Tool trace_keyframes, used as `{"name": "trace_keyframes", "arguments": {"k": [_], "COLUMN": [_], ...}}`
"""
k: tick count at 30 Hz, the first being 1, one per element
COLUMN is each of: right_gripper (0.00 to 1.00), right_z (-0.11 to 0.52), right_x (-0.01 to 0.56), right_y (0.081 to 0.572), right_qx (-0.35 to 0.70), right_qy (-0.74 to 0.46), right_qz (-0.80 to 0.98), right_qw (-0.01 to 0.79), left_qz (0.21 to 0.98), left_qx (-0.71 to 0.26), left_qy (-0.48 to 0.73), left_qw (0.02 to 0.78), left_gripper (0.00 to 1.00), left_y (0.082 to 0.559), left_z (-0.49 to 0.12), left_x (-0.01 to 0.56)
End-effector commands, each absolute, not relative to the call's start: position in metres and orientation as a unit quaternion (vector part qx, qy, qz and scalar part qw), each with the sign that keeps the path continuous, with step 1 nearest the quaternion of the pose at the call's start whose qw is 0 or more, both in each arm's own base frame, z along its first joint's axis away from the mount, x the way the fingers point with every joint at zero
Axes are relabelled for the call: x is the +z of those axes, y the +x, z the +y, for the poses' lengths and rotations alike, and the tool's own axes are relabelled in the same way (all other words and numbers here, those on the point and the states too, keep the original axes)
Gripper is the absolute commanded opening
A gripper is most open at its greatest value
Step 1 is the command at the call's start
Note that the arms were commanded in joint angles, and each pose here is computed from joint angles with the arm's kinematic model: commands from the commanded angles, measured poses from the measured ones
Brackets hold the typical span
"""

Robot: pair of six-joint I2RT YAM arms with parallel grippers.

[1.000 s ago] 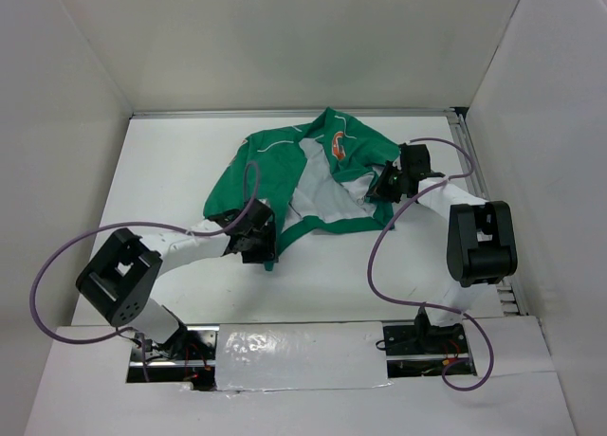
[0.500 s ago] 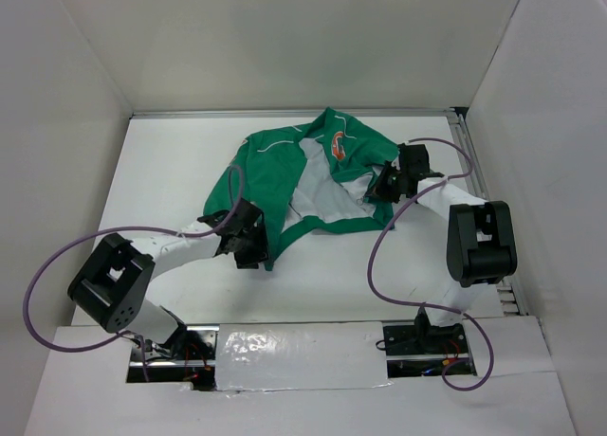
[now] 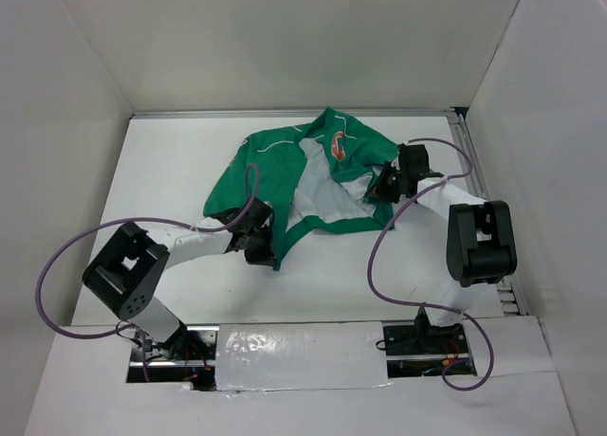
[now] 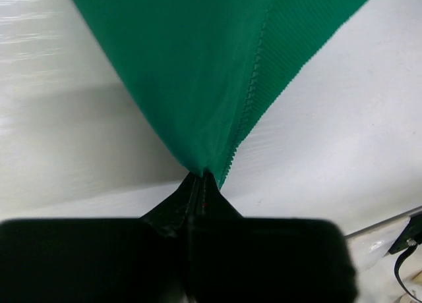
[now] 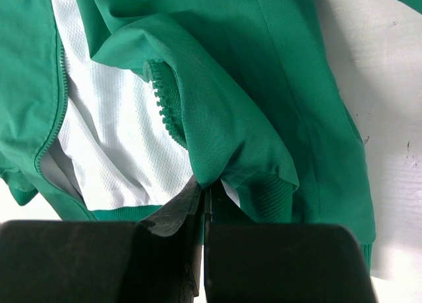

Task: Zip up the jacket

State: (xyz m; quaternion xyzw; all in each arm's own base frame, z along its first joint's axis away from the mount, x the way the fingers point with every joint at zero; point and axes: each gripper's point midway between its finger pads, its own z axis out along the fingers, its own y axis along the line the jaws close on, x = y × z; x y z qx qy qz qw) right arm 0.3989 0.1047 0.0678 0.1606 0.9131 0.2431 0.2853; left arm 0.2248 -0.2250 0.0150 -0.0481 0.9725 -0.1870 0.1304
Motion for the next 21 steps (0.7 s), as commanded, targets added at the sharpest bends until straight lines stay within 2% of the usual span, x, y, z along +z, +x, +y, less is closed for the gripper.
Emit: {"name": "trace_keyframes", "arguments": {"k": [1,4,10,14,21], "right_gripper": [0.0,0.0,0.0,0.0,0.0], "right_z": [0.109,0.111,0.124,0.15,0.185], "right_x": [0.072,0.073,0.087,0.131,0.201], "right_y": [0.403,0.401,0.386,0.358,0.308], "right_qx": [0.246,0.25,0.282,0.353,0.444], "right_qy": [0.147,0.145,0.109,0.049,-0.043], "right_qz": [0.912,0.912,0.905,0.871,0.798], "right_qw": [0.293,0.293,0.299,0.338,0.405], "left_qz": [0.99,0.99,0.974,0.934,0.819], "left_qx": [-0.115,-0.109,-0.181,-0.268,-0.414], "left_qy": [-0.034,-0.04,-0.015,0.027,0.093], "left_qw": [0.077,0.079,0.133,0.236,0.386], "left_gripper": [0.0,0.0,0.0,0.0,0.0], "left_y": [0.196,0.2,0.217,0.246,0.251], "left_z": [-0.205,-0.208,-0.231,-0.257,-0.283], "left_x": [-0.018,-0.019,0.019,0.1,0.235]}}
